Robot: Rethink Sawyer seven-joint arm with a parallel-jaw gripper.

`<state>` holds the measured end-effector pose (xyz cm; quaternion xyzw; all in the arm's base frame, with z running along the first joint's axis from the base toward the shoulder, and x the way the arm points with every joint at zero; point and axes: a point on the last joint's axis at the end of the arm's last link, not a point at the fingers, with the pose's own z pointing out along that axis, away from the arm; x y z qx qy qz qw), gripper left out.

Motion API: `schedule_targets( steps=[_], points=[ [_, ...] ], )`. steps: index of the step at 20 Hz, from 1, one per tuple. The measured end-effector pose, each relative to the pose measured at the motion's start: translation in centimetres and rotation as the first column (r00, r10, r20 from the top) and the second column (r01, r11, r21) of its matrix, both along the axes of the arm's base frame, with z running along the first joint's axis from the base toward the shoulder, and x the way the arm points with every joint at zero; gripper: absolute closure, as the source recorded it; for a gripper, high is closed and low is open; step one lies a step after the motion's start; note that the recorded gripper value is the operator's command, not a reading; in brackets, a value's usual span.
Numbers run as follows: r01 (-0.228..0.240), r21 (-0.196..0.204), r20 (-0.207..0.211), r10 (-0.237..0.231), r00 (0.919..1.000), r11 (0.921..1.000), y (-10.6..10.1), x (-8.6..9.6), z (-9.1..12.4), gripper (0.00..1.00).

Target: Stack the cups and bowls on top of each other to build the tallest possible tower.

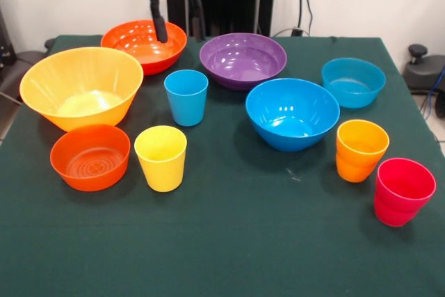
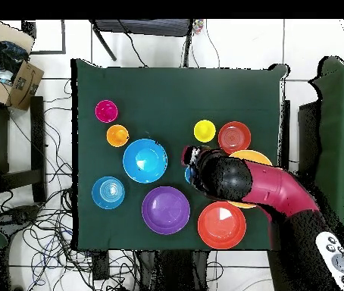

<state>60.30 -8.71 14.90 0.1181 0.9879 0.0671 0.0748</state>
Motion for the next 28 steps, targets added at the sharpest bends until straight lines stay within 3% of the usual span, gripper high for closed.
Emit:
schedule_targets(
  steps=[2,12,20,22,28],
  points=[
    [-0.043,0.006,0.009,0.043,0.9991,0.9991,1.2,0.2,0.1,0.00],
    [-0.146,0.006,0.013,0.146,0.9892,0.9892,4.6,0.5,0.1,0.00],
    [-0.258,-0.009,0.008,0.258,0.9660,0.9660,11.0,0.4,-0.1,0.00],
    [-0.294,-0.012,0.007,0.294,0.9558,0.9557,13.3,0.3,-0.1,0.00],
    [-0.334,-0.012,-0.002,0.334,0.9427,0.9426,15.9,-0.2,-0.5,0.00]
  ],
)
